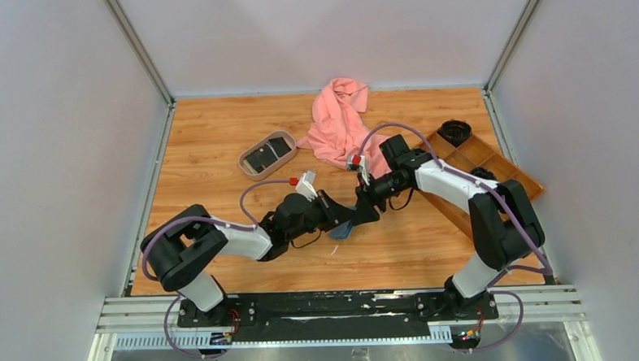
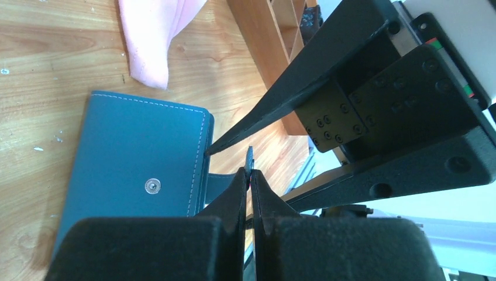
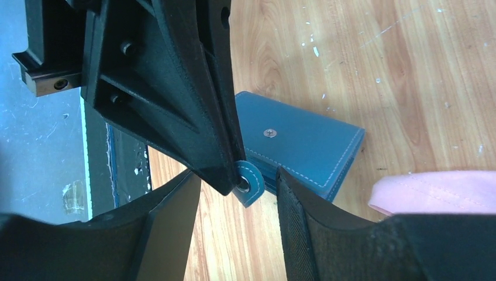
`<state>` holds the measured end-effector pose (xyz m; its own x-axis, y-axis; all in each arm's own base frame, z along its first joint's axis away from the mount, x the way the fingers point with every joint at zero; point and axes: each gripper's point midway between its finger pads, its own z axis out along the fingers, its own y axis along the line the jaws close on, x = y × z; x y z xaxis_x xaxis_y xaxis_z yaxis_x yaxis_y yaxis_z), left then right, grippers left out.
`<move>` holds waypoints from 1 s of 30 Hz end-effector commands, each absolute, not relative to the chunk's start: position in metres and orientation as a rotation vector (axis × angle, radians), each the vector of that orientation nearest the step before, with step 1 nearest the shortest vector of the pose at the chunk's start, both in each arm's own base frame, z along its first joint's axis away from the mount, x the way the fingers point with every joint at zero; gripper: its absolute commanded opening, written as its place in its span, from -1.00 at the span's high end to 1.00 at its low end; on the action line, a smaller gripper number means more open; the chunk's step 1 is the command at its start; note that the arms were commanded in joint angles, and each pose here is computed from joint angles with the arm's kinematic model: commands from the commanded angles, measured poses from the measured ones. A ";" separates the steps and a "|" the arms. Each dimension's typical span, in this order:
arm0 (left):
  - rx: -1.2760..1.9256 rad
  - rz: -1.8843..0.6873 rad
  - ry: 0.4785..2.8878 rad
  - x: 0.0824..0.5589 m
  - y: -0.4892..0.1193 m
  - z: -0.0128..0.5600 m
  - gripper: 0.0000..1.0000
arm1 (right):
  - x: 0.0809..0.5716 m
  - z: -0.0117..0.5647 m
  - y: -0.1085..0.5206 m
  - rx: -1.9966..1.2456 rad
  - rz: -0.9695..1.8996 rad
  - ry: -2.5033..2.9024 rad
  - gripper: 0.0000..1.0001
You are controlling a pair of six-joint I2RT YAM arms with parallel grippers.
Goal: Put the credit cards into the card holder
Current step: Open the card holder at the center of the board.
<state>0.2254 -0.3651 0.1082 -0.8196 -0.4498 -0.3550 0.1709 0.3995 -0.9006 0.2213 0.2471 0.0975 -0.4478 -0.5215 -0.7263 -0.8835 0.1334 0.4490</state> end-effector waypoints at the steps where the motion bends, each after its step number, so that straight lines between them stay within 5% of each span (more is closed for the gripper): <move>1: -0.261 -1.502 2.044 0.225 -0.367 0.117 1.00 | 0.210 0.095 0.253 -1.399 1.293 2.001 -0.06; 5: -0.300 -1.517 2.012 0.228 -0.363 0.118 1.00 | 0.210 0.095 0.253 -1.403 1.290 1.997 0.02; 11: -0.340 -1.550 1.963 0.232 -0.359 0.123 1.00 | 0.210 0.096 0.254 -1.406 1.293 1.991 0.42; 20: -0.357 -1.591 1.909 0.233 -0.353 0.128 1.00 | 0.207 0.094 0.256 -1.436 1.292 1.987 0.51; 24: -0.335 -1.612 1.886 0.231 -0.353 0.132 1.00 | 0.206 0.097 0.256 -1.448 1.292 1.981 0.87; 30: -0.223 -1.497 1.900 0.229 -0.338 0.128 0.42 | 0.206 0.100 0.255 -1.474 1.274 1.961 1.00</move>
